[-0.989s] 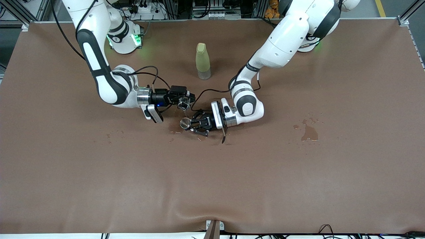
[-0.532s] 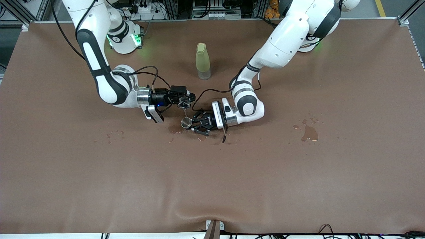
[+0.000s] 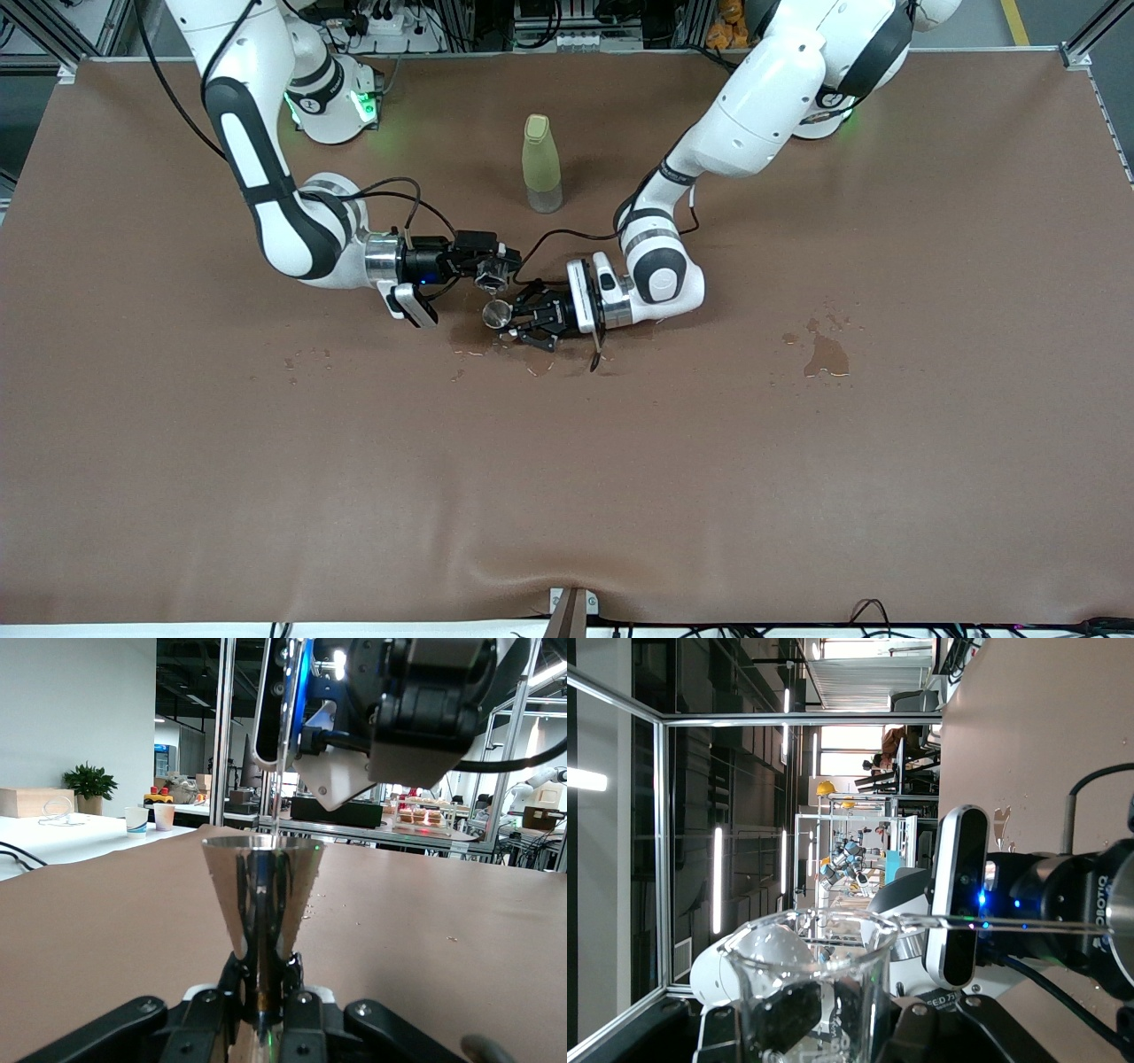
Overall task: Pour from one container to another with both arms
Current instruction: 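Tilt the beaker with the right gripper to pour into the jigger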
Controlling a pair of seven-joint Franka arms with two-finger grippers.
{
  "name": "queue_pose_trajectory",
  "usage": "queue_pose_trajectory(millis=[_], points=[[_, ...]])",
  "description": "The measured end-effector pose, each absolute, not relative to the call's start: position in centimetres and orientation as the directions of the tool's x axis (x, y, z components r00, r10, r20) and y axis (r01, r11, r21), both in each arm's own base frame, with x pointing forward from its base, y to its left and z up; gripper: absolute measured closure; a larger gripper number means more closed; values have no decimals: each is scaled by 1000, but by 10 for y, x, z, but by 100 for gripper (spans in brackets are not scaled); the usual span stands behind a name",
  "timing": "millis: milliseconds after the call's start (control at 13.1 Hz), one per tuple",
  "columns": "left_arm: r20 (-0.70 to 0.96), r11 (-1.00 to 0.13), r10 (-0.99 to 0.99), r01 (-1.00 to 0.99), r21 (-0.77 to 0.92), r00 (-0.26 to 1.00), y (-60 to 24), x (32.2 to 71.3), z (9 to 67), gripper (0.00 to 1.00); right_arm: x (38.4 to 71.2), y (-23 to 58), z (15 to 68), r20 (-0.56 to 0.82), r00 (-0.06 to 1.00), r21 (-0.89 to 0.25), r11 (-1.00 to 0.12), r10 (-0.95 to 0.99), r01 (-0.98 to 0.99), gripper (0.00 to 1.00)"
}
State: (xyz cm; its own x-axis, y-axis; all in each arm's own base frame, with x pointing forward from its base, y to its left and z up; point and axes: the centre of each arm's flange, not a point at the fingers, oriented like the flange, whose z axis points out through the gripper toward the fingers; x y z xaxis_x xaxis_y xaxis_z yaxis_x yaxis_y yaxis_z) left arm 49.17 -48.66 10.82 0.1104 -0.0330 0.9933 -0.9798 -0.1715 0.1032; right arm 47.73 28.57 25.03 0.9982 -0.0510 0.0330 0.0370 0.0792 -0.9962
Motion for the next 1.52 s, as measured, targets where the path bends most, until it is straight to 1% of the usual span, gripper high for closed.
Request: queue_pose_trajectory(millis=[304,761,1217,1521], points=[[993,-172,-32,-980,103,110,-486,492,109,79,477,286,250,-22,999,-996,82,-47,-18,84],[993,-179,-32,-978,103,111,-482,495,108,79,477,286,254,-154,988,-982,112,-19,-151,84],[993,-178,-31,-979,103,110,-483,495,108,79,478,285,255,-247,969,-962,123,-4,-245,84],[993,-178,-31,-979,103,110,-483,495,109,79,479,284,256,-262,965,-957,128,1,-260,84]])
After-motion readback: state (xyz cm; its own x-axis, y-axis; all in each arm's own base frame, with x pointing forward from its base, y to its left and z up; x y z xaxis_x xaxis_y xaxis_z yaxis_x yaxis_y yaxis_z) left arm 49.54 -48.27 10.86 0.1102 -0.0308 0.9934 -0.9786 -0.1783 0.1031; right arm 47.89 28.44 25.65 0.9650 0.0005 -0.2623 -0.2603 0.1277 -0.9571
